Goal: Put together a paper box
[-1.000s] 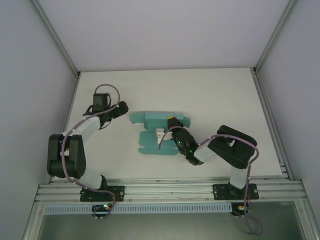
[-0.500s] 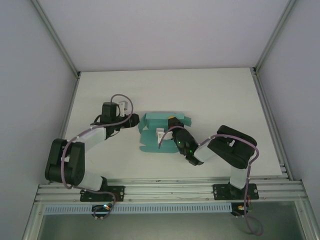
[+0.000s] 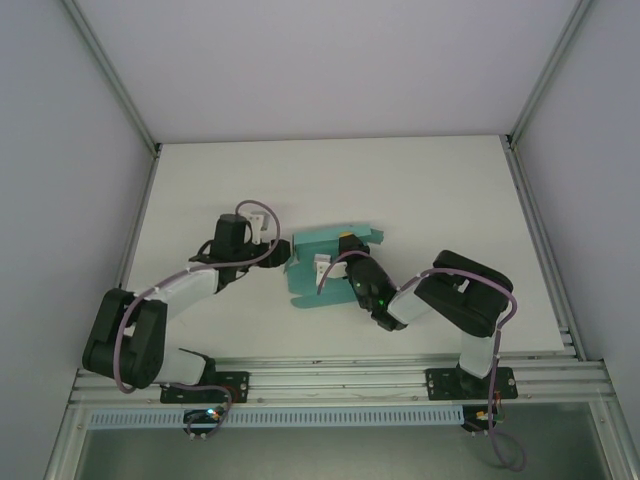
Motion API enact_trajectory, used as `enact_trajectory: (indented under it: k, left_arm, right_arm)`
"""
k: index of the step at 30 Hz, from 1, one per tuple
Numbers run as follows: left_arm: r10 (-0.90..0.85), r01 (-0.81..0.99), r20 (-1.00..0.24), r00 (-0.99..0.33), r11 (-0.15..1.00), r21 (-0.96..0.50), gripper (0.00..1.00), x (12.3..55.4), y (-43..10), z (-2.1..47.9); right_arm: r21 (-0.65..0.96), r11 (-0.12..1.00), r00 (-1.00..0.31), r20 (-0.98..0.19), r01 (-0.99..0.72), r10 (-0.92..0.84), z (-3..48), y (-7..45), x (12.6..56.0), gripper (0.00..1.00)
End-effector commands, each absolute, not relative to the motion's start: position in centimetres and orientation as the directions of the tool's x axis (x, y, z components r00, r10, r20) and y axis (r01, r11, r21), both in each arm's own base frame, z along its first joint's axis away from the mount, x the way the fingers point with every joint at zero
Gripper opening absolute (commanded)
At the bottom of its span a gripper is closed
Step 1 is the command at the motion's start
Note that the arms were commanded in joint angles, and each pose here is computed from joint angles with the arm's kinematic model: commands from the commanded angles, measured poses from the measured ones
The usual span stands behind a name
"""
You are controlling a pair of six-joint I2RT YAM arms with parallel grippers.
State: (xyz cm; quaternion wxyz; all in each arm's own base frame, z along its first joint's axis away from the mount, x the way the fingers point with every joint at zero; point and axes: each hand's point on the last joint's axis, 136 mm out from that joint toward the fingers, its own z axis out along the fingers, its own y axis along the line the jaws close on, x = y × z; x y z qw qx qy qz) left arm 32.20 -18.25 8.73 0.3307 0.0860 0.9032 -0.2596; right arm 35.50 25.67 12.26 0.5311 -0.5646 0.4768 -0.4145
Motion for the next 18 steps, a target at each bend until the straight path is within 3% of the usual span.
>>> enact_trajectory:
  k: [1,4,8,11,18]
  left_arm:
    - [-0.074,0.19,-0.596,-0.799,0.91,-0.368,0.8,32.7,-16.0,8.3]
    - [-0.132,0.16,-0.622,-0.772,0.907,-0.39,0.83,33.0,-14.9,9.8]
    - [-0.272,0.013,-0.632,-0.726,0.913,-0.407,1.0,33.0,-11.0,11.0]
    - [-0.342,-0.135,-0.584,-0.736,0.92,-0.369,1.0,32.2,-7.5,9.8]
    - [-0.231,0.086,-0.621,-0.749,0.896,-0.437,0.94,32.4,-10.6,10.2]
  right_arm:
    - [-0.991,0.07,0.171,-0.09,-0.117,-0.981,12.1,25.5,36.1,0.0]
    - [-0.987,0.108,0.157,-0.127,-0.122,-0.979,12.9,25.3,36.5,0.0]
    - [-0.976,0.123,0.174,-0.155,-0.181,-0.973,12.8,25.4,36.5,0.0]
    - [-0.96,0.149,0.155,-0.188,-0.236,-0.97,12.4,25.2,36.6,0.0]
    - [-0.929,0.16,0.148,-0.22,-0.332,-0.964,11.4,25.2,36.6,0.0]
